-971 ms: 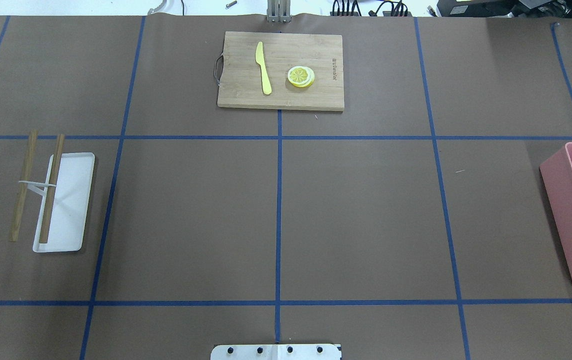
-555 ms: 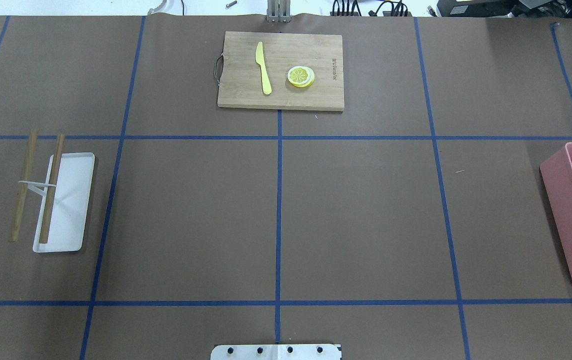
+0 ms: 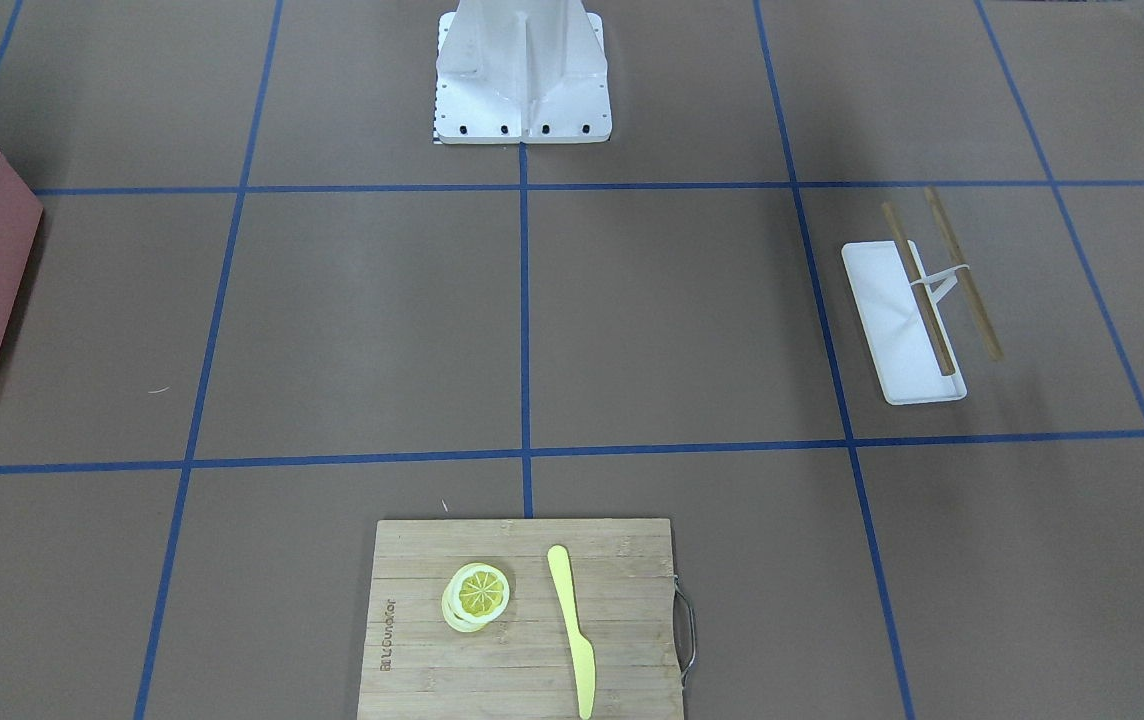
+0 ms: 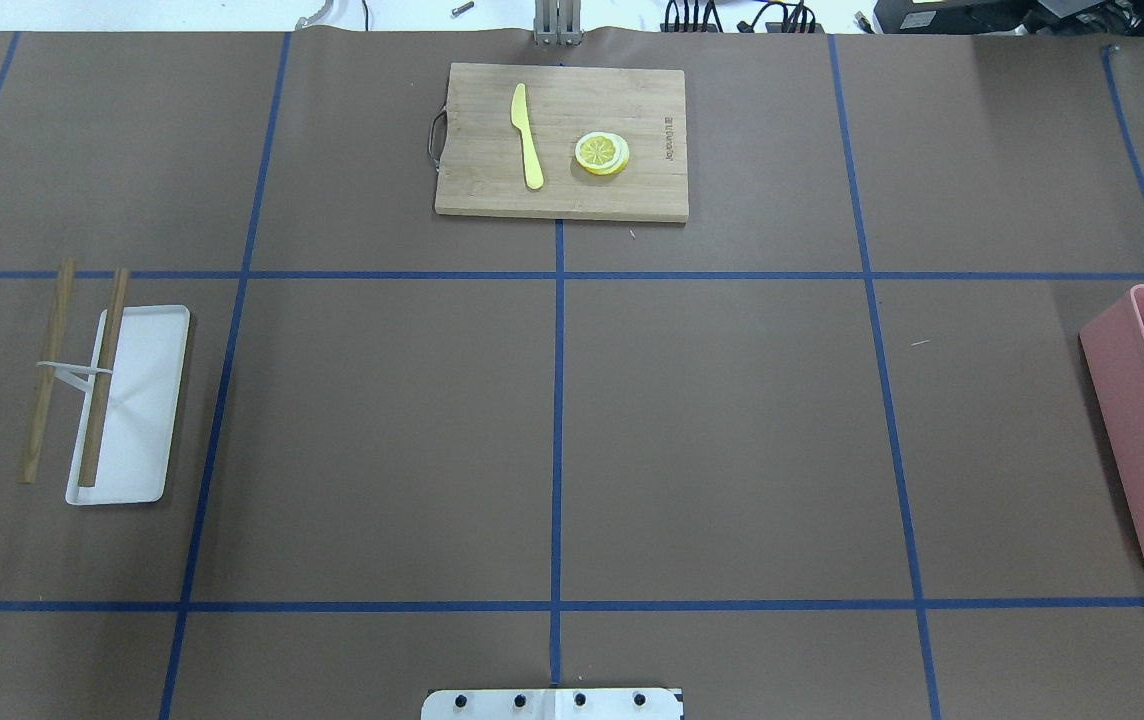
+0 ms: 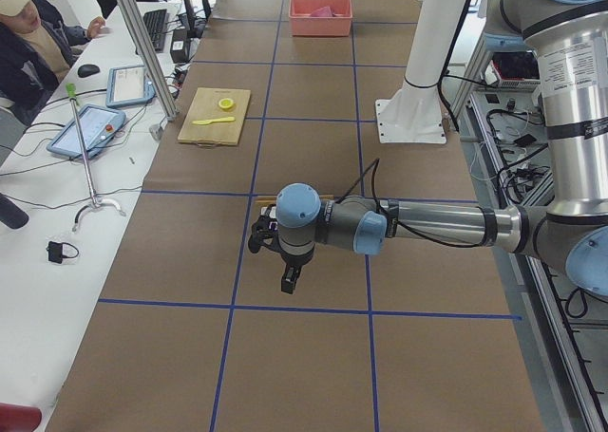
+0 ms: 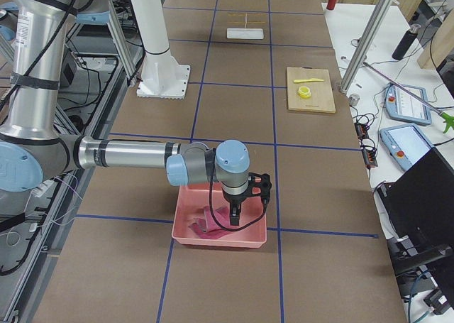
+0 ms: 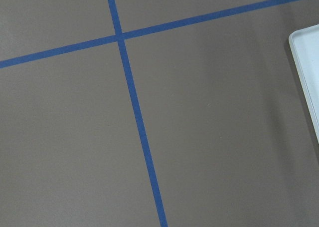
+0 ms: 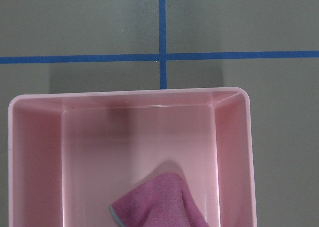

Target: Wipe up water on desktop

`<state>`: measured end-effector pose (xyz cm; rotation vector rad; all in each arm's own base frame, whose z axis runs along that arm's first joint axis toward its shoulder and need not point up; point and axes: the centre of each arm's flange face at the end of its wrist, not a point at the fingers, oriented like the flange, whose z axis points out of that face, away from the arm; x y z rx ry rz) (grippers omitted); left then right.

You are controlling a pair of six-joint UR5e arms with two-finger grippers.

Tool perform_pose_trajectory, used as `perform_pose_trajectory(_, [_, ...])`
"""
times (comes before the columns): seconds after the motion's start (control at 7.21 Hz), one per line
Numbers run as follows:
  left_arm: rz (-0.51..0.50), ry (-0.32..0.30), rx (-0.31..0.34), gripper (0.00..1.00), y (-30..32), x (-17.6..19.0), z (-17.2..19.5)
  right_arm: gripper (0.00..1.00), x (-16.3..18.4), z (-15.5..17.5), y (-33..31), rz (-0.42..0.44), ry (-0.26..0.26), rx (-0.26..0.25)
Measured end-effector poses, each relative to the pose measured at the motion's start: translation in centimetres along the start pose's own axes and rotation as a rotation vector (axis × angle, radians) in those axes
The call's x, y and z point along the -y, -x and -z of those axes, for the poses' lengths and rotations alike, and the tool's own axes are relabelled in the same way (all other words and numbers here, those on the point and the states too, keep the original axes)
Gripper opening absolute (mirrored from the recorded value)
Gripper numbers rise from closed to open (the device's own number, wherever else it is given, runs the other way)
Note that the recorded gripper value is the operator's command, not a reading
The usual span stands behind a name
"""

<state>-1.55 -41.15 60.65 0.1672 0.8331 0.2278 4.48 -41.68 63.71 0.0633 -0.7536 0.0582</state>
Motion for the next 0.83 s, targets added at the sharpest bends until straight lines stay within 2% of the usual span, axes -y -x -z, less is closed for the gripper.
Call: perform_pose_trajectory(0.83, [-0.017,-0.009,-0.001,0.98,-0.32,0.35,0.3,1.0,0.27,0.16,0.14,0.004,-0.004,0.001])
